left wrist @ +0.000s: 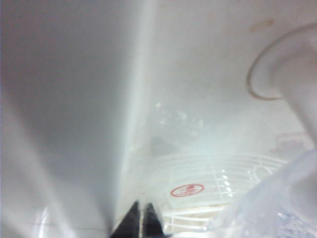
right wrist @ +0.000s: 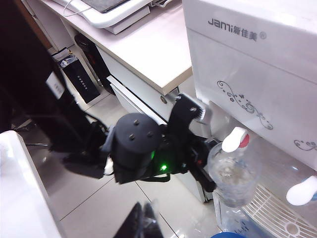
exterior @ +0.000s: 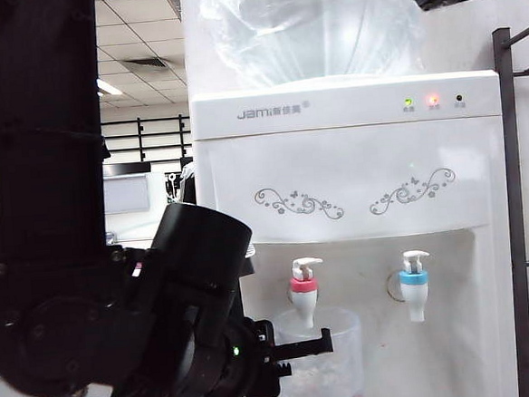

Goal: Pick up the plastic mug from the left desk, go to the hot water outlet of the water dispenser, press the vertical switch to get some water, then put the mug back on the desk.

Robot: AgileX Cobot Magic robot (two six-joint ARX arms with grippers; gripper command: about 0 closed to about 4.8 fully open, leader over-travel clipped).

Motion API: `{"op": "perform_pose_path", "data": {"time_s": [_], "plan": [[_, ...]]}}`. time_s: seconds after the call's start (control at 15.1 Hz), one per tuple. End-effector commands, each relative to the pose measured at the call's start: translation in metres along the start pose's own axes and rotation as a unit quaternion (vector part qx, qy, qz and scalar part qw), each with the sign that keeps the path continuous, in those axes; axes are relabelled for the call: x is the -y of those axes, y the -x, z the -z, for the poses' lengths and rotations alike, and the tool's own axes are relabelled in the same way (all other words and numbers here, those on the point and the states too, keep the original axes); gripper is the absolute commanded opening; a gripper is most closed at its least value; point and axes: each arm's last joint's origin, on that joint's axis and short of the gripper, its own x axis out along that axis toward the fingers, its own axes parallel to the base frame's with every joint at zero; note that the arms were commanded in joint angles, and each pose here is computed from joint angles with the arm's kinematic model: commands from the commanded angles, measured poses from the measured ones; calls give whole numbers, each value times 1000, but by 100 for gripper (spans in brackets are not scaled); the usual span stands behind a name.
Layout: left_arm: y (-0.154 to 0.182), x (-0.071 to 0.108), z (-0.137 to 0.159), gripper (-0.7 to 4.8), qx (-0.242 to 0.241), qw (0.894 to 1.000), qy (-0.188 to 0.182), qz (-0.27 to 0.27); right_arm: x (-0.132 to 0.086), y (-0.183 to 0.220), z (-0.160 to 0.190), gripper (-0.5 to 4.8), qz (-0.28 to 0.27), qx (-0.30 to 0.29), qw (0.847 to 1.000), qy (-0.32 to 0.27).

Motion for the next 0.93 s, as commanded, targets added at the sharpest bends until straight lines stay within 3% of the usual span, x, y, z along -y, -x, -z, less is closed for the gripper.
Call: {"op": "perform_pose_path", "data": {"time_s": [0.07,0.33,0.93], "plan": [[11,-3,1,-5,22,999,5,-24,-1,1,-3,-1,-4,9,1000,3],[19,-5,0,-5,46,999,22,-5,-1,1,-3,-1,-4,9,1000,2],[30,-12,11,-5,19,1000,6,7,-1,1,-3,-1,-3,9,1000,2]]}}
